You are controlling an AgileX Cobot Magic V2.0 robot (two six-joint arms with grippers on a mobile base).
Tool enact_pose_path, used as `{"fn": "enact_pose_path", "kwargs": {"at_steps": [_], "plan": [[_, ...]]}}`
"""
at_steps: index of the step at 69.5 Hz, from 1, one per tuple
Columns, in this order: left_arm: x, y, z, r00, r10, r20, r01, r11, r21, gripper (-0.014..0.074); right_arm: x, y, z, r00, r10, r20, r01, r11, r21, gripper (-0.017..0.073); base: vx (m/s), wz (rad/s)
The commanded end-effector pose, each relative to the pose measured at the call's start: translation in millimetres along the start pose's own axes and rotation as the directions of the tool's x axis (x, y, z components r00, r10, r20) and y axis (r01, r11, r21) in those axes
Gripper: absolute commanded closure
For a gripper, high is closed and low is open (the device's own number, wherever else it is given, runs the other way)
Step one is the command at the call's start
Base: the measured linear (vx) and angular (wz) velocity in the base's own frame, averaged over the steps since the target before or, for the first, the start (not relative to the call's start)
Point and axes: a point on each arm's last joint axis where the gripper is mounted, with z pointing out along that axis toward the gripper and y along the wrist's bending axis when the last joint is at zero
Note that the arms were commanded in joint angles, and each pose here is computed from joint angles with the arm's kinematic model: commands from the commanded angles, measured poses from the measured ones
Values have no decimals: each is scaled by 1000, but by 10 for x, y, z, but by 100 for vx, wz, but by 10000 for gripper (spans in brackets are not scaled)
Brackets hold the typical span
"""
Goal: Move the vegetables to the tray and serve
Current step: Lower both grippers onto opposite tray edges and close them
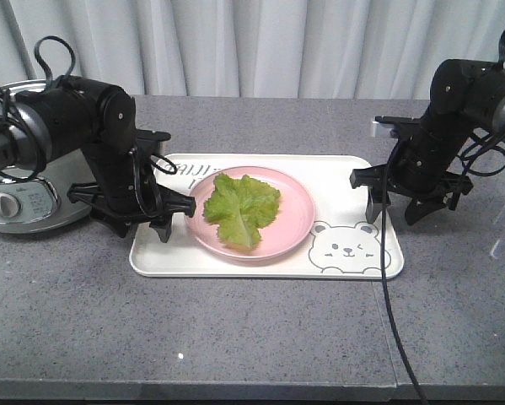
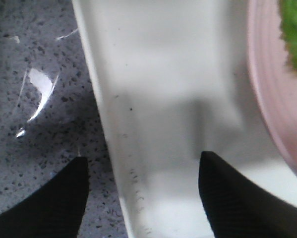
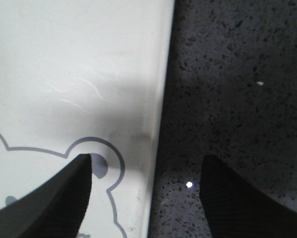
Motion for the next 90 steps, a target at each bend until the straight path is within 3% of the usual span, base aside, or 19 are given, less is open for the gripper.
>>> {"fn": "enact_pose_path", "kwargs": {"at_steps": [1,27,39,54,60,73,90], "plan": [[-25,-7,-235,998,-11,69,9,1000,24,123,42,19,-267,1000,-20,24,20,1000,0,108,0,0],[-28,-19,-108,1000,2,29,-3,1000,25,162,26,13,-171,1000,-23,2,23,1000,-7,123,0,0],[-20,-71,-108,1000,21,20,-23,996,82,332,26,38,-171,999,-49,4,49,998,-35,241,0,0],[-15,-83,-109,1000,15,14,-16,995,95,602,23,113,-177,996,-87,15,88,989,-117,495,0,0],[-13,-97,-110,1000,20,13,-21,994,110,602,22,132,-179,996,-91,19,92,986,-137,575,0,0],[-10,-144,-120,998,56,16,-58,985,161,601,22,137,-180,996,-89,19,91,986,-143,569,0,0],[-11,-182,-135,999,48,17,-50,978,203,601,26,142,-204,995,-94,25,96,985,-144,569,0,0]]}}
